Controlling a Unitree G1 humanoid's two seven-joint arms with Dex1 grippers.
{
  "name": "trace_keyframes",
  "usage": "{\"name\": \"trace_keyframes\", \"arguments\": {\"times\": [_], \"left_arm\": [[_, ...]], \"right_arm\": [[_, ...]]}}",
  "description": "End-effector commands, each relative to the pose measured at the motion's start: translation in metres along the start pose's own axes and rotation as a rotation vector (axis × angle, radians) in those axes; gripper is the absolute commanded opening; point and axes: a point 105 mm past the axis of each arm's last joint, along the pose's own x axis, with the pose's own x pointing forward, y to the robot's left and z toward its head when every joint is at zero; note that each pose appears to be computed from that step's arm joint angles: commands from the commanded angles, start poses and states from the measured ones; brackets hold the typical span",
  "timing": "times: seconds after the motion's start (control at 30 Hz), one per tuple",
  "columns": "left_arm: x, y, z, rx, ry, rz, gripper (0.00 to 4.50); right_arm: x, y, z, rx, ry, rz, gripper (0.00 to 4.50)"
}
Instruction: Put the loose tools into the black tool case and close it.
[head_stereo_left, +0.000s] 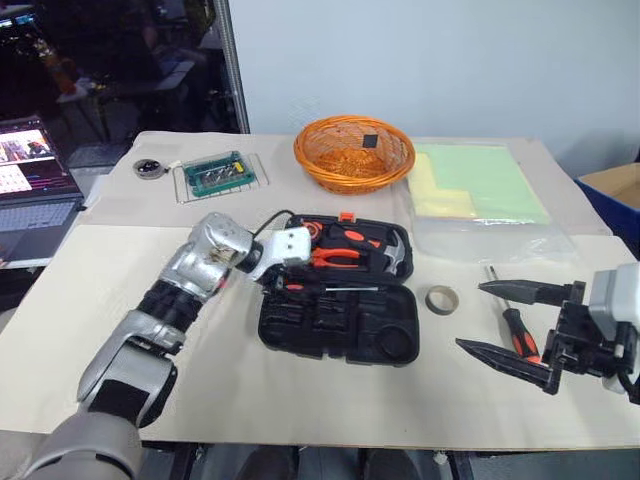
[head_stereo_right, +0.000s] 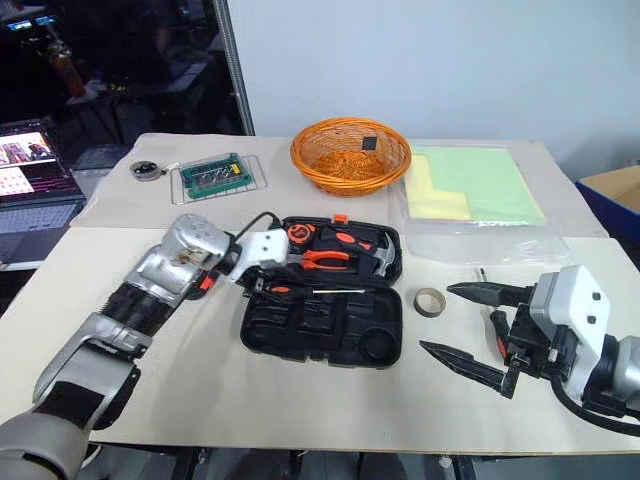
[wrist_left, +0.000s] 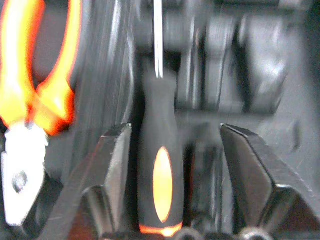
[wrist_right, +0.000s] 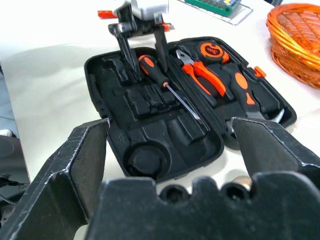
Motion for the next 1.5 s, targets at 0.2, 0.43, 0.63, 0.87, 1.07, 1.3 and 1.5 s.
{"name": "trace_keyframes", "arguments": {"times": [0.2, 0.43, 0.63, 0.87, 1.07, 1.3, 1.5], "left_arm": [[0.008, -0.009, -0.011, -0.24, -0.29, 0.365, 0.33], [0.04, -0.015, -0.038, -0.324, -0.233, 0.55, 0.02], [0.06, -0.032, -0.067, -0.365, -0.052, 0.487, 0.02], [0.054, -0.035, -0.094, -0.23, 0.157, 0.422, 0.02], [0.05, -0.025, -0.086, -0.102, 0.145, 0.428, 0.02], [-0.001, -0.028, -0.006, -0.339, -0.439, 0.366, 0.02], [-0.04, -0.071, 0.014, -0.282, -0.416, 0.133, 1.82]], "right_arm": [[0.0, 0.004, 0.002, -0.007, -0.038, -0.054, 4.5], [0.002, 0.006, 0.0, -0.002, -0.036, -0.056, 4.5], [0.003, 0.006, 0.001, -0.011, -0.026, -0.043, 4.5], [0.005, 0.009, -0.004, -0.008, -0.019, -0.028, 4.5], [0.01, 0.007, -0.006, -0.001, -0.028, -0.054, 4.5], [-0.005, -0.015, -0.019, 0.029, 0.055, -0.335, 4.5], [-0.041, -0.037, -0.061, 0.125, 0.405, -0.596, 4.5]]}}
